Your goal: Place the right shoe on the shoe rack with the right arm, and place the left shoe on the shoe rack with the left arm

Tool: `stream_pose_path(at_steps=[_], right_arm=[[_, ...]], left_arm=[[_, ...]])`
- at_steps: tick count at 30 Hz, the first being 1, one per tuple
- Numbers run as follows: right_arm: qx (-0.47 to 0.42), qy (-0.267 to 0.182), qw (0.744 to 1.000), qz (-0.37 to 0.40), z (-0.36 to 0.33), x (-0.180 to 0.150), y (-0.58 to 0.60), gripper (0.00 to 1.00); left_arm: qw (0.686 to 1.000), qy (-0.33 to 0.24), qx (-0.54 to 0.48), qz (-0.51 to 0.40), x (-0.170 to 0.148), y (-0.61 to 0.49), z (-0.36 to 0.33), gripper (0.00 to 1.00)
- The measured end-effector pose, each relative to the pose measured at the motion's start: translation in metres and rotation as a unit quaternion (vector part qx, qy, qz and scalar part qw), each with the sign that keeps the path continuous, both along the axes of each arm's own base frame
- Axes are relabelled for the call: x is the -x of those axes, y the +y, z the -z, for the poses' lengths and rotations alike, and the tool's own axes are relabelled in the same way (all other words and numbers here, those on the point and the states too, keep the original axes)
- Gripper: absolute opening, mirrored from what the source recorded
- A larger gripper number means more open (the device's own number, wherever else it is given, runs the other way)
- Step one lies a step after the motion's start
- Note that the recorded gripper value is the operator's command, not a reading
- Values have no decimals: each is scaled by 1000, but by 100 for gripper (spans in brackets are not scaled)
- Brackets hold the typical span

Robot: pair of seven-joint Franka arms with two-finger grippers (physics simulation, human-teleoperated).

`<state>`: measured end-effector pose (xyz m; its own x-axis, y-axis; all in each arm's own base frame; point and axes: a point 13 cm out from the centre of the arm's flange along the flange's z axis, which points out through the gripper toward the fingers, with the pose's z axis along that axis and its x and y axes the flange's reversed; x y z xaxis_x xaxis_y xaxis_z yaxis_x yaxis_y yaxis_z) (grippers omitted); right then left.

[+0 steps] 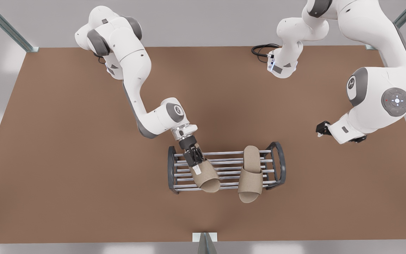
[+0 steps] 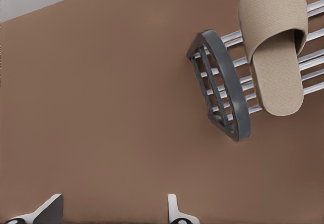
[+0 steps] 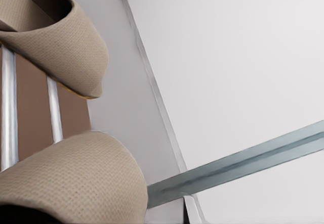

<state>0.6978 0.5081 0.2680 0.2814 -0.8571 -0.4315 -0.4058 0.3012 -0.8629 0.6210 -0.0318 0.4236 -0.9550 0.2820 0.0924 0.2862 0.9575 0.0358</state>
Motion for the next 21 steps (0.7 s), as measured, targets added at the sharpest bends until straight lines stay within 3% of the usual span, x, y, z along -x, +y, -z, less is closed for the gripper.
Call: stream_pose_path(at_steps=[9,21], right_arm=[[7,6,1000,15,9,-12,-24,91],[11,24,999,18,7,7,-39,90]], left_arm=[[995,9,-12,-98,8,1,2,100],[985,8,-19,-170,10,1,2,100]])
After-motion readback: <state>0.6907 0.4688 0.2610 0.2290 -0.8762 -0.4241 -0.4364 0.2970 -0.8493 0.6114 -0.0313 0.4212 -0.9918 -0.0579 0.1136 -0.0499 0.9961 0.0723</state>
